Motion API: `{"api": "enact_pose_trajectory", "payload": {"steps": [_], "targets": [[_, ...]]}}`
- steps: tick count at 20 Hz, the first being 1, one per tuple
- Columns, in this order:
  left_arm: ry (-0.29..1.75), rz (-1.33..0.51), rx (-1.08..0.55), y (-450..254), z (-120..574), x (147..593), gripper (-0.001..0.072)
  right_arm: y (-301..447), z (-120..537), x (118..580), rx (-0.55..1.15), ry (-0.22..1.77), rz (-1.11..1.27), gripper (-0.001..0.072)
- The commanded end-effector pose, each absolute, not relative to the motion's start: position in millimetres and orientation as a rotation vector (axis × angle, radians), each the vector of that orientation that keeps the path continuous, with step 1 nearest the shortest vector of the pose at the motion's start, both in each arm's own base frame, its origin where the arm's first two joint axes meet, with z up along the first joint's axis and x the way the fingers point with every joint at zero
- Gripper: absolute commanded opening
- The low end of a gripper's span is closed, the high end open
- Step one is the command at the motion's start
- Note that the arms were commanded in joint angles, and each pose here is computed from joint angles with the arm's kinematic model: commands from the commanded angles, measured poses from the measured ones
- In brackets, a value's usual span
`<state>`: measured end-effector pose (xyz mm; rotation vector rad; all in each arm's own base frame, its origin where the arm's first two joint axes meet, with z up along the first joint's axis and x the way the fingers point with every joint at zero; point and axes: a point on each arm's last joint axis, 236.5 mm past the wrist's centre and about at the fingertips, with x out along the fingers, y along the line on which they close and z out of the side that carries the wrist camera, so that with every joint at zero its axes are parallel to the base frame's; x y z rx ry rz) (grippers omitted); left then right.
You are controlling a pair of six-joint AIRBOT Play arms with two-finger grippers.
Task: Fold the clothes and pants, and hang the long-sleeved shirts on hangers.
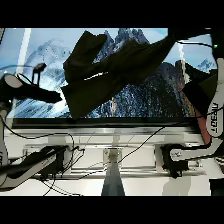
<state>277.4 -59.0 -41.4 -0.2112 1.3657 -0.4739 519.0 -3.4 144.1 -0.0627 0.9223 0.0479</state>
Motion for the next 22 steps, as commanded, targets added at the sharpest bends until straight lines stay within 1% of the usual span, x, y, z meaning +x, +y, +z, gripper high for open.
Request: {"api": "enact_pose_trajectory", "payload": {"steps": [1,2,4,7,11,14,15,16,17,18,20,22], "targets": [[1.425,-0.536,-0.432,-94.3,-73.9,235.2,0.0502,-35.3,134.5,495.6,0.008,1.021,-0.003,0.0032],[1.447,-0.529,-0.435,-93.3,-80.2,227.5,0.0664,-29.6,135.6,497.5,0.016,1.012,0.012,0.0032],[1.472,-0.522,-0.405,-88.5,-86.2,220.7,0.0635,-15.5,137.6,503.8,0.042,0.985,0.051,0.0031],[1.477,-0.523,-0.424,-92.2,-89.0,219.2,0.0635,-4.4,137.3,507.0,0.047,0.977,0.076,0.0032],[1.489,-0.479,-0.533,-100.5,-107.6,220.3,0.0635,-2.3,137.9,507.7,0.045,0.973,0.079,0.0032],[1.451,-0.451,-0.627,-107.2,-115.1,237.4,0.0632,-2.7,138.9,509.1,0.044,0.966,0.078,0.0032],[1.427,-0.468,-0.656,-112.2,-114.0,243.3,0.0477,-3.2,140.0,510.8,0.043,0.957,0.076,0.0032],[1.406,-0.488,-0.682,-117.2,-112.0,248.0,0.0270,-4.2,141.9,513.3,0.041,0.944,0.073,0.0032],[1.383,-0.506,-0.702,-121.2,-109.7,252.7,0.0103,-7.7,142.5,514.6,0.029,0.938,0.061,0.0032],[1.356,-0.522,-0.715,-124.0,-106.3,258.6,0.0020,-12.6,143.4,516.5,0.013,0.929,0.045,0.0032],[1.283,-0.537,-0.705,-120.8,-91.9,282.6,0.0019,-24.9,148.7,523.3,-0.012,0.893,0.011,0.0032],[1.162,-0.522,-0.670,-102.2,-59.1,330.5,0.0018,-41.9,162.6,530.8,-0.003,0.831,-0.022,0.0032]]}}
